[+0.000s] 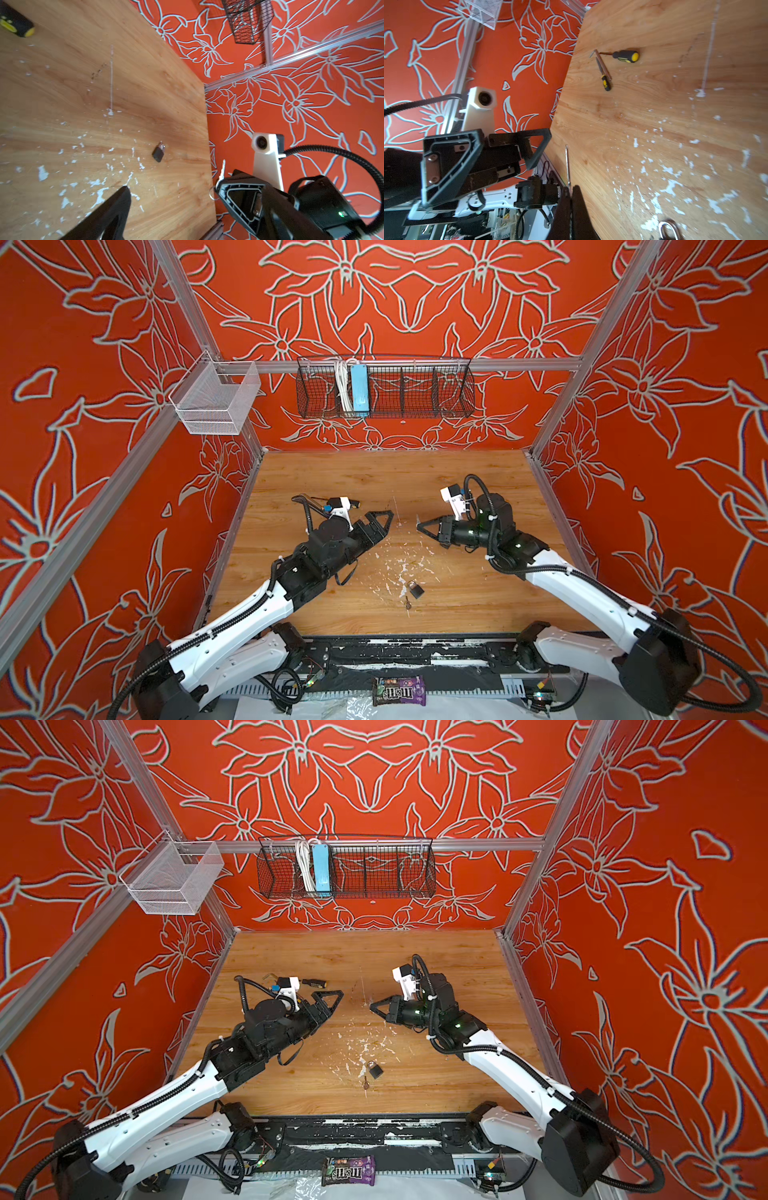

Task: Unlock with the key

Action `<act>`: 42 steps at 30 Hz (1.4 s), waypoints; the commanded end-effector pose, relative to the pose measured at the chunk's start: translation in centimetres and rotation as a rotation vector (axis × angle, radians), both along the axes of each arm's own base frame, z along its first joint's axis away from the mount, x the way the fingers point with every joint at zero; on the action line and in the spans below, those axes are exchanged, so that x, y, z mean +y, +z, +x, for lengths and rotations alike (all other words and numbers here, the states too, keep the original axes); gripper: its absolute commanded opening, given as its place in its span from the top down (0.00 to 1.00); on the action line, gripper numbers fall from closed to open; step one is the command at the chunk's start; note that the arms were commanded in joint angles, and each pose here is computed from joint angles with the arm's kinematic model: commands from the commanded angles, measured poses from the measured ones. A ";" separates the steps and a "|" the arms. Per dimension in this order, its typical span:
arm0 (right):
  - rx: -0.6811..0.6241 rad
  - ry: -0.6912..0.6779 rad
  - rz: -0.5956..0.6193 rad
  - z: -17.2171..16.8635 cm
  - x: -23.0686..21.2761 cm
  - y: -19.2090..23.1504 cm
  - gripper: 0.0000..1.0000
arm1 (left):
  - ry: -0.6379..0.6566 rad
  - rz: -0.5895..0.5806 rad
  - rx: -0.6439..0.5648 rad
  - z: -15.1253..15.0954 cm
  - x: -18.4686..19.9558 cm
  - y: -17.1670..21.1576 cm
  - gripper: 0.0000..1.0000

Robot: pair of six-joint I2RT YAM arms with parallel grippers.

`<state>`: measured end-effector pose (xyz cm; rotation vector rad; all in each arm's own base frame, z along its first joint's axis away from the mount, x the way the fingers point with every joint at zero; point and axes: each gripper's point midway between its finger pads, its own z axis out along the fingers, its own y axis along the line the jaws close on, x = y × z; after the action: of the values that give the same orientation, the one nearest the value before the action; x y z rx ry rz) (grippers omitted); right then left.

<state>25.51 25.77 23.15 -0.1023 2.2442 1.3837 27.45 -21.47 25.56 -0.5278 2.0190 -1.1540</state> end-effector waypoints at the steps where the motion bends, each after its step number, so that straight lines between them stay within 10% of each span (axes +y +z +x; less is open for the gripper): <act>1: 0.101 -0.028 -0.157 -1.3 -3.0 -5.0 1.00 | 0.002 0.131 0.150 -0.2 0.2 -3.2 0.03; 16: 0.279 -0.195 -0.328 -1.3 -10.2 -11.1 1.00 | -0.382 0.477 0.306 2.1 -9.4 -8.0 0.01; 42: 0.349 -0.306 -0.381 -0.2 -14.6 -14.3 1.00 | -0.584 0.779 0.450 6.1 -20.3 -18.0 0.24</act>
<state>25.35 11.70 9.37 0.3684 2.6374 0.8805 33.78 -42.31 8.74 0.2217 2.8607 -0.5487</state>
